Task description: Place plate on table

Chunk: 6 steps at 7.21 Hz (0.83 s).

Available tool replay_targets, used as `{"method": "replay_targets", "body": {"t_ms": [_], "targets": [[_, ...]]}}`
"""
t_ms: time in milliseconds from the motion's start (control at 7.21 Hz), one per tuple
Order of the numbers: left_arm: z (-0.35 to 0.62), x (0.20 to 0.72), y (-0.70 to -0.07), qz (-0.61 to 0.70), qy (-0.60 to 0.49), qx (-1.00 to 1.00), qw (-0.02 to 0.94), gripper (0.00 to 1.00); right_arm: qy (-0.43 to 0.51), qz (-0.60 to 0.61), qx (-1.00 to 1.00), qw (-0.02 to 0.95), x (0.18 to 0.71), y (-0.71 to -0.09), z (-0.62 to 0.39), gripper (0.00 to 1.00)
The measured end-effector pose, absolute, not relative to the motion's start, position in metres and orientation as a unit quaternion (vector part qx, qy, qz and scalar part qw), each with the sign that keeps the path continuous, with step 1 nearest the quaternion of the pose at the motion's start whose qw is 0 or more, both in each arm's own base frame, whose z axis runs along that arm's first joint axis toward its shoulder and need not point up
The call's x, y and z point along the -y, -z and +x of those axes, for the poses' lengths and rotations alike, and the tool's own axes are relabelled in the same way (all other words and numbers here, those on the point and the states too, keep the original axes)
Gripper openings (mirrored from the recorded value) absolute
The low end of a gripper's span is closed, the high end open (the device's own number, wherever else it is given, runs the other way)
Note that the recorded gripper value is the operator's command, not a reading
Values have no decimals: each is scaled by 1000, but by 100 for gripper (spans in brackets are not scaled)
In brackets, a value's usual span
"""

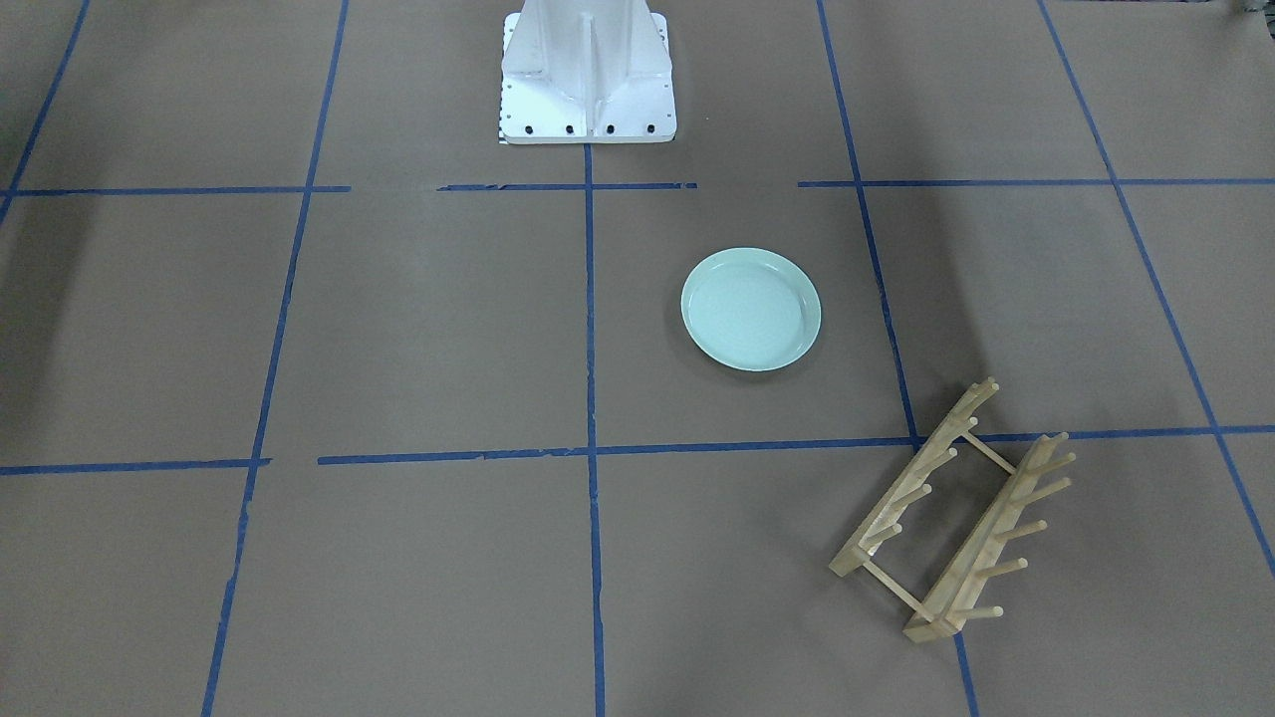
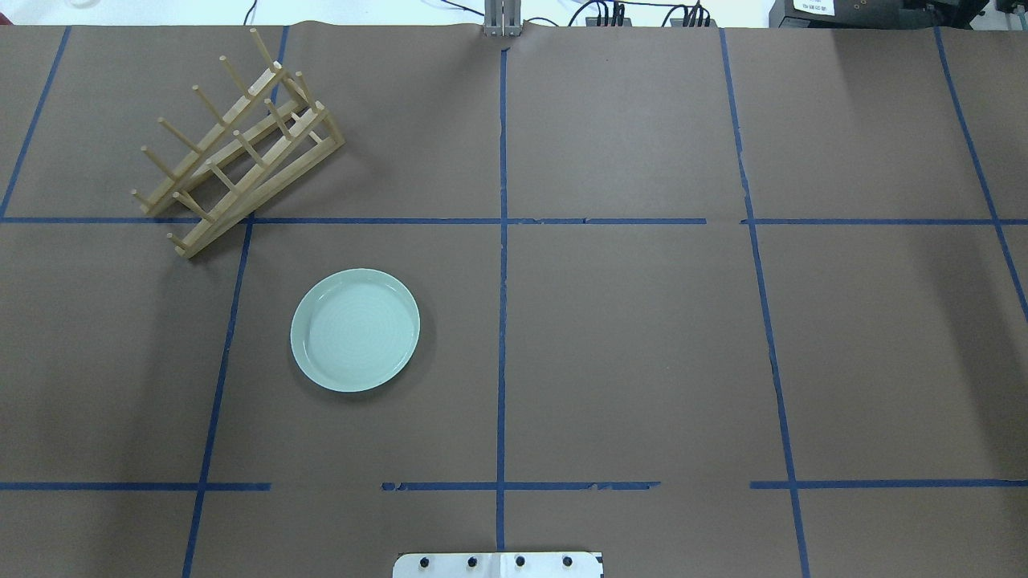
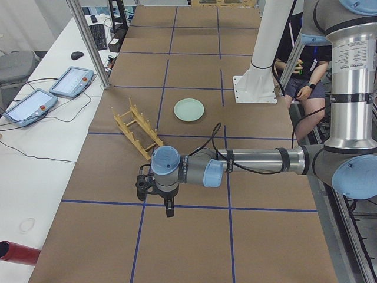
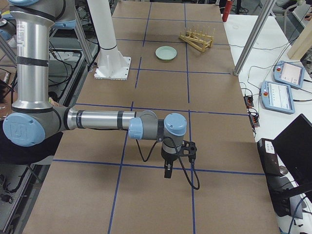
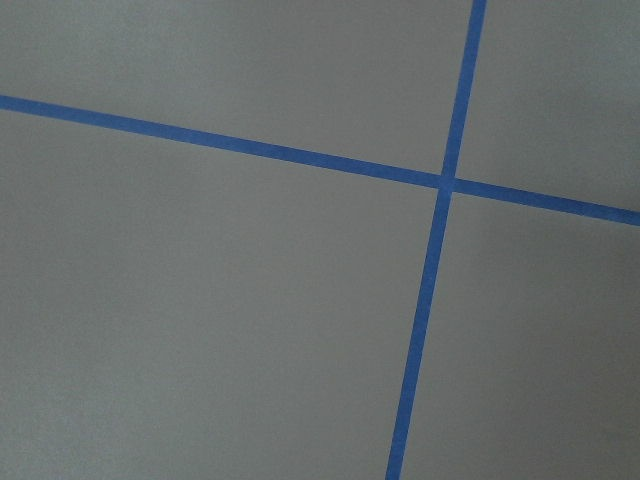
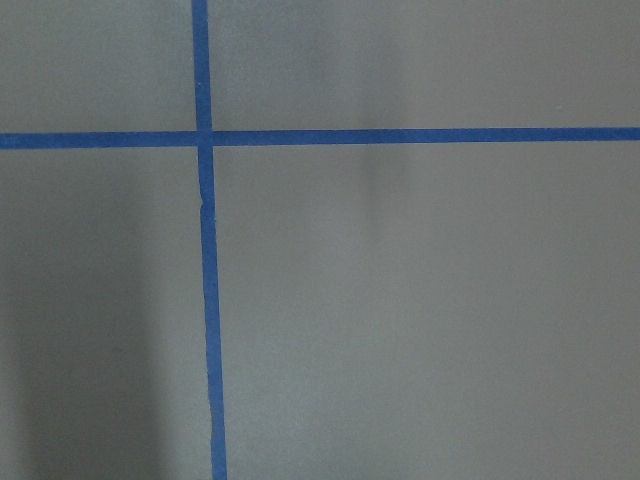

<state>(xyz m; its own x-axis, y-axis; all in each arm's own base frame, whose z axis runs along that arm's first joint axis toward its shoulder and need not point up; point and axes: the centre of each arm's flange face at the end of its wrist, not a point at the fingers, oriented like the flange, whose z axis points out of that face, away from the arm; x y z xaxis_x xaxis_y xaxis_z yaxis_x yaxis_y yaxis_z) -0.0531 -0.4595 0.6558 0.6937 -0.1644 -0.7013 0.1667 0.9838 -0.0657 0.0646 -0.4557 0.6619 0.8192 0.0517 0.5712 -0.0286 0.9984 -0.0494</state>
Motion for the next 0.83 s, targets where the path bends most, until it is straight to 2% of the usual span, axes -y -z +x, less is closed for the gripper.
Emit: {"method": "replay_targets", "body": {"t_ms": [832], "targets": [[-51,455,-637,-13,93,-378,921,100,-21,-19,300,954,456,-662,65,100]]}}
